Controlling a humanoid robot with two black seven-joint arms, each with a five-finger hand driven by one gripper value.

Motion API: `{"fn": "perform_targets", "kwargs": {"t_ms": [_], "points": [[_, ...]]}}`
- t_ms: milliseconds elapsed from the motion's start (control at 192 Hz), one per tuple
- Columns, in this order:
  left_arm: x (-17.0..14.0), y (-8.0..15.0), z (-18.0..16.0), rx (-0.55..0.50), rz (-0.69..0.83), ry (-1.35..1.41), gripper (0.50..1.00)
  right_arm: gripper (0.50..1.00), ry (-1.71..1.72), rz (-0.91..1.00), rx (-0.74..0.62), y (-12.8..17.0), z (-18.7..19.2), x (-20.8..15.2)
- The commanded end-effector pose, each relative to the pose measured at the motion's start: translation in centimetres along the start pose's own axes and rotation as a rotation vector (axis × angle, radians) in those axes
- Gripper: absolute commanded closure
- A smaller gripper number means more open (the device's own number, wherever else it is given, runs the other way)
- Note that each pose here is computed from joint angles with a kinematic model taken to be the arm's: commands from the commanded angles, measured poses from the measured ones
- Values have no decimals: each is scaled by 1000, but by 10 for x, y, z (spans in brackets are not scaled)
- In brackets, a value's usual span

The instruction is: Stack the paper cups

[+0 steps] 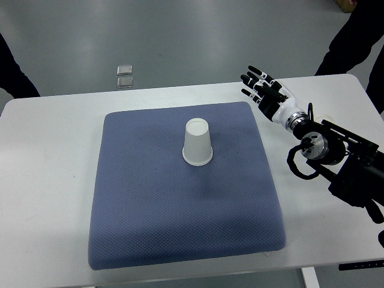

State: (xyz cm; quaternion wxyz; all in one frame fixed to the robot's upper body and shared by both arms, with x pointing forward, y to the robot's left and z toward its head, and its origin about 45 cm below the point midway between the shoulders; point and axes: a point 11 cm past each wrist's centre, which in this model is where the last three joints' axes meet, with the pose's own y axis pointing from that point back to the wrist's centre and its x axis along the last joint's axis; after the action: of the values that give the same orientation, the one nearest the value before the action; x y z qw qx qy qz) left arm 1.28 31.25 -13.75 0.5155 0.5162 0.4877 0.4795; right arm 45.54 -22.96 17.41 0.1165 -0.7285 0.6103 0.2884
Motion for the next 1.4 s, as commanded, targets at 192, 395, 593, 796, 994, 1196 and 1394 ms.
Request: {"fn": "perform_targets", "kwargs": {"t_ms": [192, 395, 593, 796, 994, 1196, 1394], "points": [[0, 0, 0, 0, 0, 0, 500, 585, 2, -3, 0, 0, -1, -1], [0, 0, 0, -1, 0, 2, 500, 585, 54, -19, 7, 0, -6, -2], [-1, 0, 0, -1, -5, 1, 500, 587, 107, -52, 17, -1, -20, -6], [-3, 0, 0, -2, -12, 1, 500, 587, 390, -137, -14, -5, -65, -16], [-7, 0, 0, -3, -24, -3, 500, 587, 779, -226, -135, 0, -105, -24], [-19, 0, 1, -5, -61, -5, 500, 587, 1275, -289, -353, 7, -135, -34], [-24, 0, 2, -6, -73, -8, 500, 587, 1675, -375, -591, 26, -143, -41]]}}
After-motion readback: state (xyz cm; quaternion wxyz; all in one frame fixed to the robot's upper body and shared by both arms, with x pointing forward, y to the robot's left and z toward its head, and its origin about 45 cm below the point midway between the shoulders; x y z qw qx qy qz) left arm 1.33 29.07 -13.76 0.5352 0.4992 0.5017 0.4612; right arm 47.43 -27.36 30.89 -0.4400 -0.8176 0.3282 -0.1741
